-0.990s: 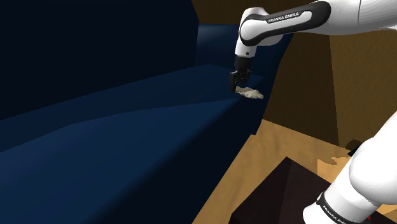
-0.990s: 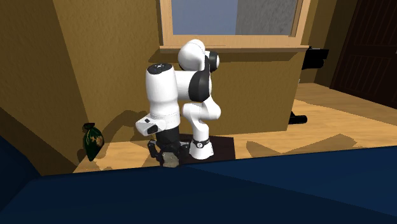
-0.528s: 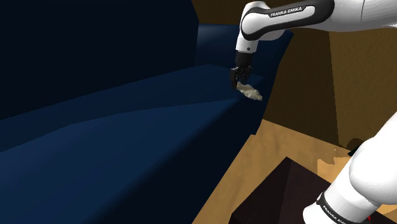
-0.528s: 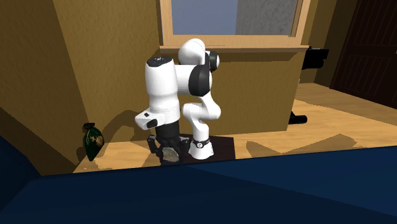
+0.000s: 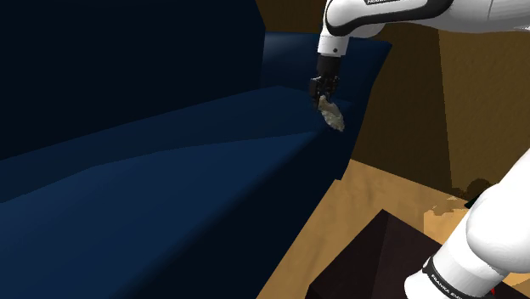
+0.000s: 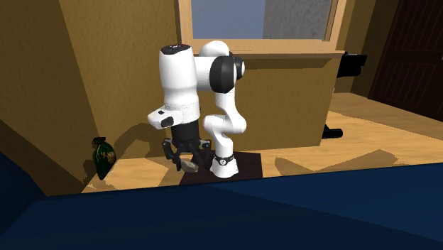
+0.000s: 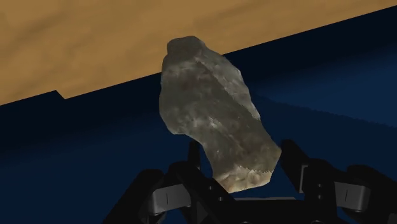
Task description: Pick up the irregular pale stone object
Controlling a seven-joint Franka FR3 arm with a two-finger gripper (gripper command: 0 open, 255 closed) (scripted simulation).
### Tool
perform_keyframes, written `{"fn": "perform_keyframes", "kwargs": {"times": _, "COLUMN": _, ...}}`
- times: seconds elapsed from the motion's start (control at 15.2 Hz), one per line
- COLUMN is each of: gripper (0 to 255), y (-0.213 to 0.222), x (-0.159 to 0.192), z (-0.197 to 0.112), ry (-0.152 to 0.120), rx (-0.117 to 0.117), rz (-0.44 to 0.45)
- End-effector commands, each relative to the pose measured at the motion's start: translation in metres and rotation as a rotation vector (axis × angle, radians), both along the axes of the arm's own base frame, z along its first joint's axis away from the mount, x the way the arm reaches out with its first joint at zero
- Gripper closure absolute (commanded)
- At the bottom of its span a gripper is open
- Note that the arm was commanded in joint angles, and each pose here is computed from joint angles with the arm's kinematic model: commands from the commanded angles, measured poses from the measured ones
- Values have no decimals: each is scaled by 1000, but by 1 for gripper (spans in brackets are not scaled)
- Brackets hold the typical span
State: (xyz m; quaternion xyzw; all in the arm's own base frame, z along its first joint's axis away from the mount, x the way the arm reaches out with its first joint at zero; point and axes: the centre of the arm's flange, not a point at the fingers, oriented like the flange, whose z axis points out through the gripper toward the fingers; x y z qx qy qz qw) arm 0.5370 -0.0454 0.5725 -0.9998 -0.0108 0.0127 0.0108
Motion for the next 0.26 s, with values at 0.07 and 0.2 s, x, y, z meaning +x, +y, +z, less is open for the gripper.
{"fn": "perform_keyframes", "kwargs": {"times": 0.07, "gripper": 255, "y": 0, "x": 0, "z": 16, "ry": 0, "rx": 0, "rz": 0}}
{"fn": "perform_keyframes", "kwargs": {"times": 0.2, "gripper": 255, "y": 0, "x": 0, "z": 17, "ry": 0, "rx": 0, "rz": 0}}
